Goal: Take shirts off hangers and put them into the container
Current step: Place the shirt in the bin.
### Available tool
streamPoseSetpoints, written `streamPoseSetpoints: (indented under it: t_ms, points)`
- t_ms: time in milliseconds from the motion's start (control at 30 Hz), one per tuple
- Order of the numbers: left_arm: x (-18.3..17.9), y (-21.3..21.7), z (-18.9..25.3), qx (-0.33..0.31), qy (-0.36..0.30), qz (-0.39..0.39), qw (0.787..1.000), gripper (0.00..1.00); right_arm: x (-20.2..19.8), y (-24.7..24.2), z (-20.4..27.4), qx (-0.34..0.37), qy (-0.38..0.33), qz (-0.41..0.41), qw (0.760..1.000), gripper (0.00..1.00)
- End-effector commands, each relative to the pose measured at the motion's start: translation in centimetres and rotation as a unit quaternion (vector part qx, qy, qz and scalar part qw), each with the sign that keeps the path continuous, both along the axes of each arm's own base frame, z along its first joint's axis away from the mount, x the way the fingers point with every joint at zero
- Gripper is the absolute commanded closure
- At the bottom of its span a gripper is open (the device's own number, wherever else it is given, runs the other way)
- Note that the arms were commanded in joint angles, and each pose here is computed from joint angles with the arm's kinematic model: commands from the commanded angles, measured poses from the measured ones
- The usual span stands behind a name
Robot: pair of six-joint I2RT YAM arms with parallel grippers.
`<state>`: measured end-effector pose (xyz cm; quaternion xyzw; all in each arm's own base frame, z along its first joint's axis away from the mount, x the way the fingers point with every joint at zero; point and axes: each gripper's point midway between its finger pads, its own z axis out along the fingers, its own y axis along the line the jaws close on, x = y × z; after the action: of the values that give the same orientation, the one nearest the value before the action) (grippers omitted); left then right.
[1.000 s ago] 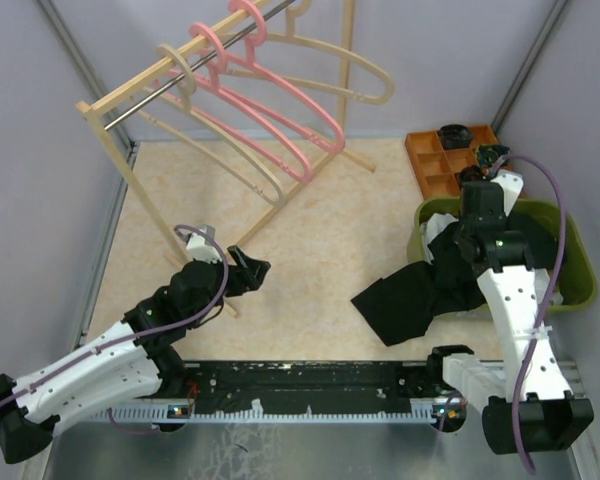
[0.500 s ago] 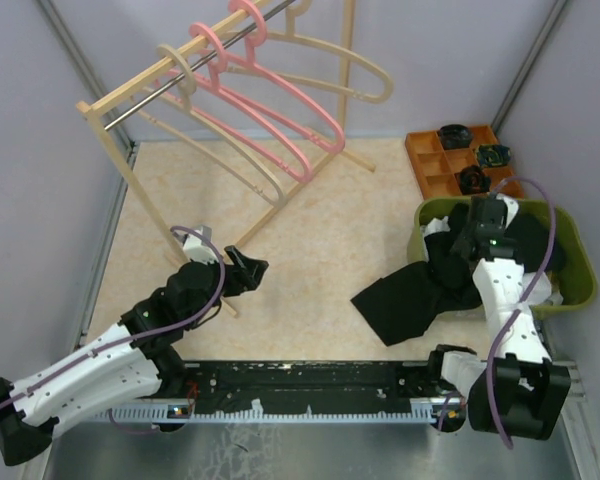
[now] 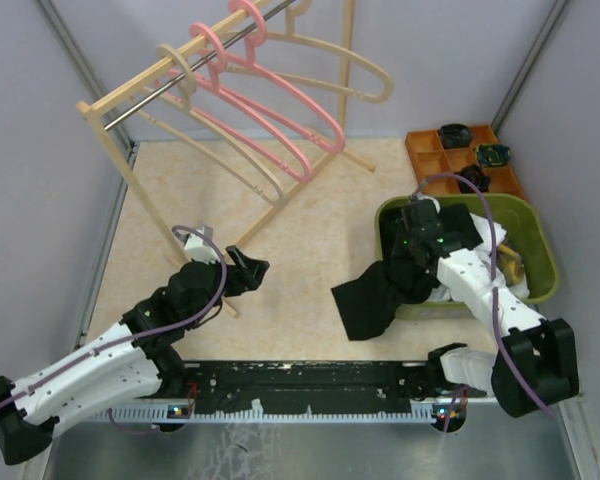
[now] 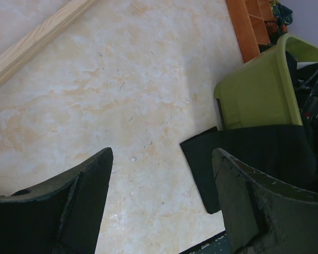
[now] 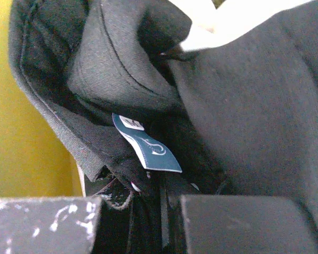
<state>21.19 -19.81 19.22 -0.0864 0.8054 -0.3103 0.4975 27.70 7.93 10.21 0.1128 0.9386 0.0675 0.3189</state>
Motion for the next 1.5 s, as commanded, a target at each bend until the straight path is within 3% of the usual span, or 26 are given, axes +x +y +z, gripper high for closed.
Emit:
streamPoseSetpoints:
  t_ms: [0, 100, 233, 367, 500, 700, 833, 1133, 1333, 1467]
  points:
    - [-0.1, 0.2, 0.8, -0.012, -0.009, 0.003, 1.000, 0.19, 1.4, 6.5, 2.6, 0.090, -0.001, 0.072, 0.993, 1.00]
    - [-0.1, 0.4, 1.0, -0.013, -0.012, 0.007, 1.000, 0.19, 2.6, 5.6, 4.6, 0.044, -0.026, 0.057, 0.997, 1.00]
    - [-0.1, 0.5, 1.2, -0.012, -0.013, 0.008, 1.000, 0.19, 2.7, -1.3, 8.9, -0.062, -0.069, -0.051, 0.994, 1.00]
    - [-0.1, 0.7, 1.1, -0.006, -0.014, 0.010, 1.000, 0.19, 1.3, -8.6, 11.7, -0.073, -0.116, -0.146, 0.980, 1.00]
    - [-0.1, 0.4, 0.8, -0.010, -0.012, 0.006, 1.000, 0.19, 0.1, -9.9, 7.2, -0.049, -0.064, -0.140, 0.987, 0.98]
    - [-0.1, -0.5, 0.9, -0.014, -0.004, -0.008, 1.000, 0.19, -1.2, -6.6, -4.1, 0.029, 0.044, -0.109, 0.993, 0.93]
    - [-0.1, -0.5, 0.7, -0.014, -0.003, -0.009, 1.000, 0.18, -2.2, -6.4, -5.8, 0.023, 0.097, -0.096, 0.990, 0.77]
    - [-0.1, -0.5, 0.6, -0.014, -0.004, -0.008, 1.000, 0.19, -0.1, -8.6, 10.3, -0.030, -0.073, -0.092, 0.993, 0.03]
    - [-0.2, -0.4, 0.4, -0.012, -0.003, -0.007, 1.000, 0.18, -1.5, -6.7, 17.9, 0.010, -0.181, -0.049, 0.982, 0.01]
    - [-0.1, -0.2, 0.4, -0.014, -0.004, -0.003, 1.000, 0.18, -2.4, -3.7, 19.8, 0.068, -0.206, 0.015, 0.976, 0.01]
